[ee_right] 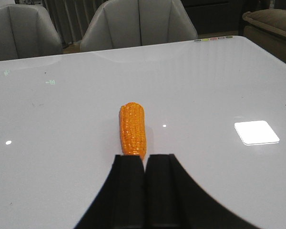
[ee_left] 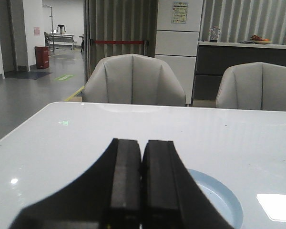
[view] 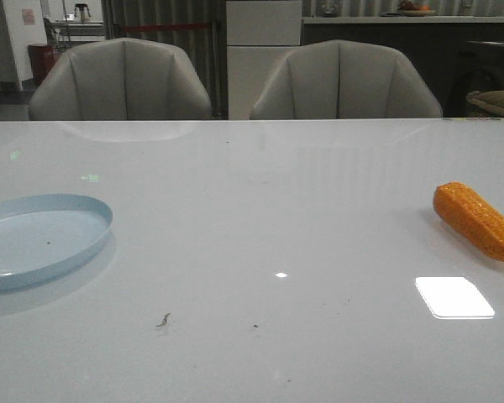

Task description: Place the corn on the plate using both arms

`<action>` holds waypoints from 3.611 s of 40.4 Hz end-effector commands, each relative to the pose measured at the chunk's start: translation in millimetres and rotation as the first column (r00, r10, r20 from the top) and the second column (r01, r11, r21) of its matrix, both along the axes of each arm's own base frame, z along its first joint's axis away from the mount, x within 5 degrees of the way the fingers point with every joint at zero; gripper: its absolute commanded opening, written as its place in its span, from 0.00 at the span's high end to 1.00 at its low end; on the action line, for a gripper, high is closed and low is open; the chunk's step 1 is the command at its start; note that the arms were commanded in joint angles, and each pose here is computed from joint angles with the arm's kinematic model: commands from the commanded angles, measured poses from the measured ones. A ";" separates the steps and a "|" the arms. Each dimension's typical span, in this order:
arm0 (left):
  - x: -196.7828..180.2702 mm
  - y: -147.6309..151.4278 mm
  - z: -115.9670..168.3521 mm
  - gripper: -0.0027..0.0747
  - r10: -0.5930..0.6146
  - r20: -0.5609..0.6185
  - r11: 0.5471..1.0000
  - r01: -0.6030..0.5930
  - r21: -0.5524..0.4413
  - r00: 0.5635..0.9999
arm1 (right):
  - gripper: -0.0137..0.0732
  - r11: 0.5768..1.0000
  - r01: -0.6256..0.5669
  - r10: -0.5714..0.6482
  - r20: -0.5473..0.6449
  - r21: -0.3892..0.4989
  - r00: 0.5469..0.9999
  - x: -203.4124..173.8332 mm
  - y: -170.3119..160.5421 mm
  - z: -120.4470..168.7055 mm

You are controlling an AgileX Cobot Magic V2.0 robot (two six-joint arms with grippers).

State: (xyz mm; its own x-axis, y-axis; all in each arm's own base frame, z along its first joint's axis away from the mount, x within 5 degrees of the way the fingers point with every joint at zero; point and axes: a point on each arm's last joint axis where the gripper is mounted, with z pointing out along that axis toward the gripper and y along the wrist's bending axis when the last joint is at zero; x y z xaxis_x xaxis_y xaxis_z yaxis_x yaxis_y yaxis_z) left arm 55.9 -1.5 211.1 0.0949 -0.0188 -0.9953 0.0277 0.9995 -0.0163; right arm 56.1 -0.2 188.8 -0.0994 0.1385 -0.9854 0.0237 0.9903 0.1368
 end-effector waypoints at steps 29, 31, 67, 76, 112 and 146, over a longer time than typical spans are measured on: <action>0.0 0.3 -4.2 0.84 0.003 0.061 1.000 -0.002 -0.010 0.998 | 0.80 1.000 0.010 -0.008 0.136 -0.010 0.991 -2.2 -0.7 16.8; 0.0 0.3 -4.2 0.84 0.003 0.061 1.000 -0.002 -0.010 0.998 | 0.80 1.000 0.010 -0.008 0.137 -0.010 0.991 -2.2 -0.7 16.9; -0.3 -0.7 208.3 0.84 0.002 0.418 0.998 -0.026 0.052 0.908 | 0.80 1.000 0.024 -0.011 0.586 -0.014 0.810 -15.8 -1.1 224.7; 81.1 -2.5 227.3 0.84 0.001 0.261 0.999 -0.012 0.042 0.965 | 0.80 1.000 0.019 -0.014 0.340 -0.012 0.940 76.2 -3.1 222.2; 238.0 -6.4 81.5 0.38 -0.013 -0.621 0.999 -0.019 -0.045 0.784 | 0.23 1.000 0.012 -0.006 -0.207 0.028 0.978 173.0 -3.8 135.2; 344.8 19.6 1.6 0.38 -0.058 -0.949 0.987 -0.124 -0.101 0.311 | 0.23 1.000 0.012 -0.005 -0.217 0.028 0.976 172.8 -3.7 134.3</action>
